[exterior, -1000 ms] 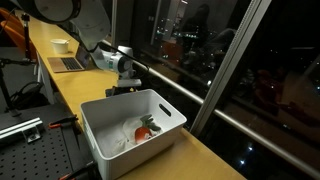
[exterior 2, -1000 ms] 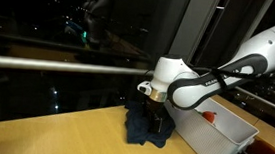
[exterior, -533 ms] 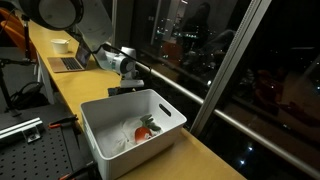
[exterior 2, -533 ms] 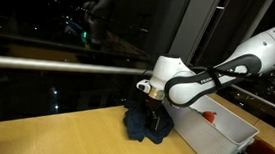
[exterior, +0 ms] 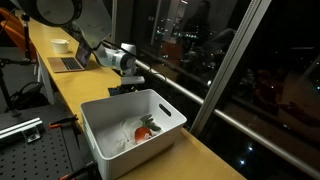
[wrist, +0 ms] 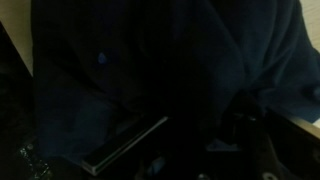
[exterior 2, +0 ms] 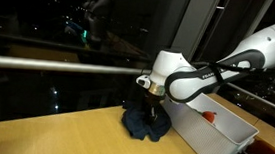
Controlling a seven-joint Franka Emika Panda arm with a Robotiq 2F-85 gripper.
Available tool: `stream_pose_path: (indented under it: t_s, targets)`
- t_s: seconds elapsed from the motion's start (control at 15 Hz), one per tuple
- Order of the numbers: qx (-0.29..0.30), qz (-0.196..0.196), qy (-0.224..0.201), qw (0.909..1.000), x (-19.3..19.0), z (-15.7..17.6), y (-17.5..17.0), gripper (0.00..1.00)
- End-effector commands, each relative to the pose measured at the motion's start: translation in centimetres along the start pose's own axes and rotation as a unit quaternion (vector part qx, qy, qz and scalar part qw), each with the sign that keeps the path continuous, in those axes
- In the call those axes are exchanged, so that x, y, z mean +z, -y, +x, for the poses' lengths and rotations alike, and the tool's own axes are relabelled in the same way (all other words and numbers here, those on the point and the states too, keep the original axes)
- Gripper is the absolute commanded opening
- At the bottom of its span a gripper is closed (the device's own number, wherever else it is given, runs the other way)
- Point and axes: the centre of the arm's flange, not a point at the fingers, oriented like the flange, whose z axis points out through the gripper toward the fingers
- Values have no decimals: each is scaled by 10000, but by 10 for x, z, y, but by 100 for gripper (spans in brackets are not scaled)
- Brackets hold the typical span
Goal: Remove the items from the white basket, put them on the table and then put the items back in the white basket
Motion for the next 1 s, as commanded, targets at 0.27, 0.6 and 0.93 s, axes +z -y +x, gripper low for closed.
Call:
stream_pose_path:
  t_s: [0.27, 0.6, 0.93]
  targets:
    - [-61, -290, 66, 9995, -90, -14, 36, 3]
    - [304, -836, 57, 9960, -175, -60, 42, 3]
    - [1139, -1290, -102, 9850, -249, -146, 27, 3]
